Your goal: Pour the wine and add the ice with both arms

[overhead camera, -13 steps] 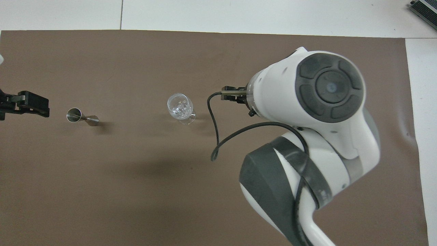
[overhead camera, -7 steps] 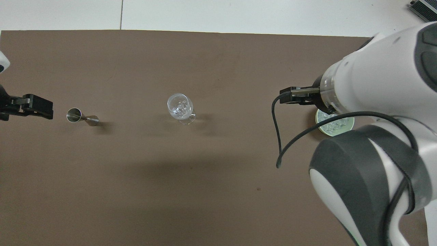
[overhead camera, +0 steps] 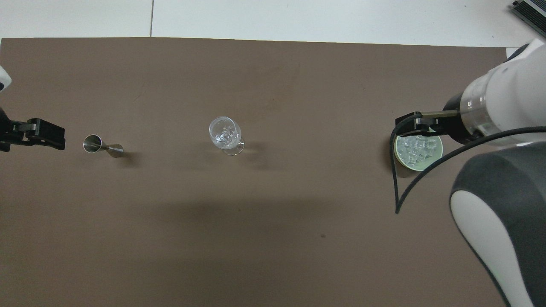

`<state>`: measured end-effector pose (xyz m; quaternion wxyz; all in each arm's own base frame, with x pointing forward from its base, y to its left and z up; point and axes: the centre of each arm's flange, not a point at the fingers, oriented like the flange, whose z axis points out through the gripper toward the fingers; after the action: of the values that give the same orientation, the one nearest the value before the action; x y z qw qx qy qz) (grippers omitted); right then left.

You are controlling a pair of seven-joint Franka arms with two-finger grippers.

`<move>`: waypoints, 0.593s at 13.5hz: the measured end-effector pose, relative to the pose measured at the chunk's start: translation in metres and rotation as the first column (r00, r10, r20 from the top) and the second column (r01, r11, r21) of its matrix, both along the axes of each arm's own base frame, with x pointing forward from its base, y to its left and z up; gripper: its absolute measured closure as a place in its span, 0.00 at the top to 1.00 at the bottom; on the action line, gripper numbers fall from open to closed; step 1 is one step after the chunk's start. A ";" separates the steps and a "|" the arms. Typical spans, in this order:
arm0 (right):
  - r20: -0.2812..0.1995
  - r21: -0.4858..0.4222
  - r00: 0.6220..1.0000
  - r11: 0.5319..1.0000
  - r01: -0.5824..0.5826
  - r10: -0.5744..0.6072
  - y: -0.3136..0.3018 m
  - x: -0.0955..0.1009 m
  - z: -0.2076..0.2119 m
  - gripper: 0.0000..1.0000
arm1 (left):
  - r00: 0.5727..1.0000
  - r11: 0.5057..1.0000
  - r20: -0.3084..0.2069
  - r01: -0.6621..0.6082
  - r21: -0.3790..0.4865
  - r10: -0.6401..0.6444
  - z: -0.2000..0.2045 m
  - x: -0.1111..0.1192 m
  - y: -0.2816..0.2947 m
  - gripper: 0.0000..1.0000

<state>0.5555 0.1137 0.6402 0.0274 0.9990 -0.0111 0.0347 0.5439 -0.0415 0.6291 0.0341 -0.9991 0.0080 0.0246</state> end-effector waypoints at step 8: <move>-0.062 0.008 0.998 1.000 0.006 -0.006 -0.059 -0.024 0.023 1.00 | 0.999 0.998 -0.014 0.029 -0.058 -0.030 -0.004 -0.001 -0.006 1.00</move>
<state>0.5310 0.0545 0.6631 0.0236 0.9996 -0.0135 0.0035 0.5431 -0.0474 0.6255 0.0053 -0.9992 0.0236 0.0312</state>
